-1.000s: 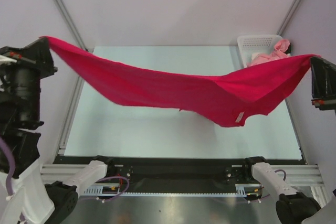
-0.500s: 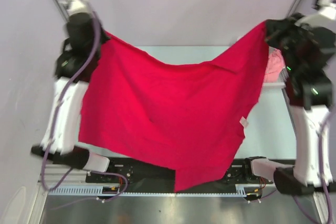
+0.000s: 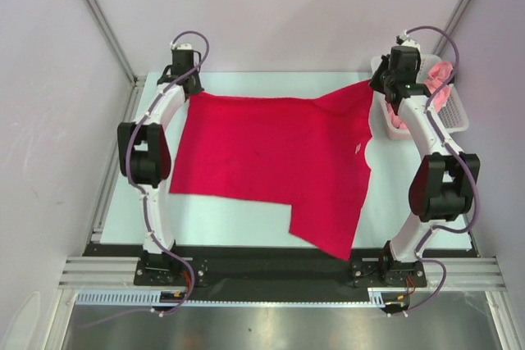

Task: Fold and stack the t-shirts
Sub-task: Flatten the tshirt out, then fold the tshirt

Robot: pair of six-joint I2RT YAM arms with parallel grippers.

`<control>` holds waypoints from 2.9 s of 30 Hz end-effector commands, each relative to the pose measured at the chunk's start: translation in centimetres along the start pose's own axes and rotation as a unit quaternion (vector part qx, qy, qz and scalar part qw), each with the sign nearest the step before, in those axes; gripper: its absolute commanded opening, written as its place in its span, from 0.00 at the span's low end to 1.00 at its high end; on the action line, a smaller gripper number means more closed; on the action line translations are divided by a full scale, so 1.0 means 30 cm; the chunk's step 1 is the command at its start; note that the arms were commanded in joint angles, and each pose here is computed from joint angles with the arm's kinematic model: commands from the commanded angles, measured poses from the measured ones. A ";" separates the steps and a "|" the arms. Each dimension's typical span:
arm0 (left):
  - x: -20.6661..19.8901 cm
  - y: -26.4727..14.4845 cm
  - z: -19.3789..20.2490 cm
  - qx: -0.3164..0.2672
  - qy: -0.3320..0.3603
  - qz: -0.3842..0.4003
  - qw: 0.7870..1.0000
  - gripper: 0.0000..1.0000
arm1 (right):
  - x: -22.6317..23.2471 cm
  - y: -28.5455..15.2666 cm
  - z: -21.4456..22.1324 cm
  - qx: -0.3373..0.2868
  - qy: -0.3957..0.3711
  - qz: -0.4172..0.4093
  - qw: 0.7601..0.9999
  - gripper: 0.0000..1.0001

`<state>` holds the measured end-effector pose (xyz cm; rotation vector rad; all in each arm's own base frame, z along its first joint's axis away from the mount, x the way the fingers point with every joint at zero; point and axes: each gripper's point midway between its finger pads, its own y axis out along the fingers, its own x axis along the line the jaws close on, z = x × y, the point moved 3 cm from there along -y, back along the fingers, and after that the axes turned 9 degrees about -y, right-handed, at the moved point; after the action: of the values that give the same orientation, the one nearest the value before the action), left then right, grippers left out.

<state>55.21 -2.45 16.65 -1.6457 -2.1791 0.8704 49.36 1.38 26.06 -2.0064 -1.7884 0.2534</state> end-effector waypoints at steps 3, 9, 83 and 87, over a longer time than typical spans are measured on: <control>-0.094 0.092 -0.105 -0.047 -0.033 0.098 0.993 0.00 | -0.013 0.015 -0.144 -0.064 0.037 -0.021 0.997 0.00; -0.064 0.087 -0.081 -0.026 -0.054 0.100 0.993 0.00 | 0.001 -0.010 -0.017 0.029 0.089 -0.044 0.995 0.00; 0.098 0.125 0.180 0.126 -0.031 0.029 0.991 0.00 | -0.175 -0.163 0.484 0.265 0.109 0.020 0.958 0.01; 0.098 0.126 0.181 0.127 -0.032 0.028 0.991 0.00 | -0.180 -0.163 0.512 0.273 0.103 0.020 0.956 0.02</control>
<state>53.45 -0.95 8.32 -1.5493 -1.9426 1.1904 37.96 -0.04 14.34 -1.5925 -1.3604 0.4381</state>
